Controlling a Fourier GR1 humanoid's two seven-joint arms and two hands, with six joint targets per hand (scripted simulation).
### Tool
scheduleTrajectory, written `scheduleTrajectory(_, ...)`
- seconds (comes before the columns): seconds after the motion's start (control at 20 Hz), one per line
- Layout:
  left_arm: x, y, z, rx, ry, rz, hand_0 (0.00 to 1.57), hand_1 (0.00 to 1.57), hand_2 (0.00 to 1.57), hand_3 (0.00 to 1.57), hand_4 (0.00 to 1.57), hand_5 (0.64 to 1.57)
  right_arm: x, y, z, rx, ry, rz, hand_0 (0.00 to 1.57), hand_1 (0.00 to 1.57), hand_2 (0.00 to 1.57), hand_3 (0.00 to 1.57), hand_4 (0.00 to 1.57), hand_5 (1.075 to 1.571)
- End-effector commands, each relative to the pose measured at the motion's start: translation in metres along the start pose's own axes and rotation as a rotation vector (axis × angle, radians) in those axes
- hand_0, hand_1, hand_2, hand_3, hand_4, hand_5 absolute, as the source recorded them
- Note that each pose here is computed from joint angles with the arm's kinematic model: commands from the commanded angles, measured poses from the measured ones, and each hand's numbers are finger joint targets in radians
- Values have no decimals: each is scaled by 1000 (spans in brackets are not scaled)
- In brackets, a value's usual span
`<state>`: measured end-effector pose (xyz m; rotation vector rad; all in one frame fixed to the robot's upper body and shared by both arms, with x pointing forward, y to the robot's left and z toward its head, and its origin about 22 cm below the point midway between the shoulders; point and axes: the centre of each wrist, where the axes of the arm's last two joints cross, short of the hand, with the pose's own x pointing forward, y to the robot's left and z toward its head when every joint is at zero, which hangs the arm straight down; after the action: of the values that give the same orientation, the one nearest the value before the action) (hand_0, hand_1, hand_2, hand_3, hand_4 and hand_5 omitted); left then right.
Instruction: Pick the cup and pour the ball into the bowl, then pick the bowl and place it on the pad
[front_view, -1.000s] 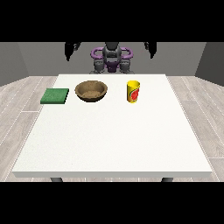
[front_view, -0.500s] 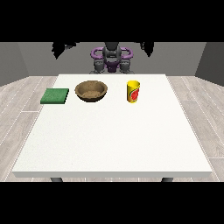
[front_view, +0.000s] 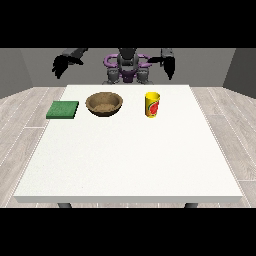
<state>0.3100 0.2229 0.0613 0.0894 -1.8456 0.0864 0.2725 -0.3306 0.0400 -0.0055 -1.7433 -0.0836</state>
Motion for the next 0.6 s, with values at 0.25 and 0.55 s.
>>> scheduleTrajectory(0.25,-47,-26,-5,0,-33,-7,0,0,0,0,421,1426,-5,7,-22,22,-52,29,0,0,0,0,0,1571)
scheduleTrajectory(0.55,-69,-12,-9,3,-1,-34,0,0,0,0,370,1369,-32,-10,-13,-1,-21,13,0,0,0,0,0,1571)
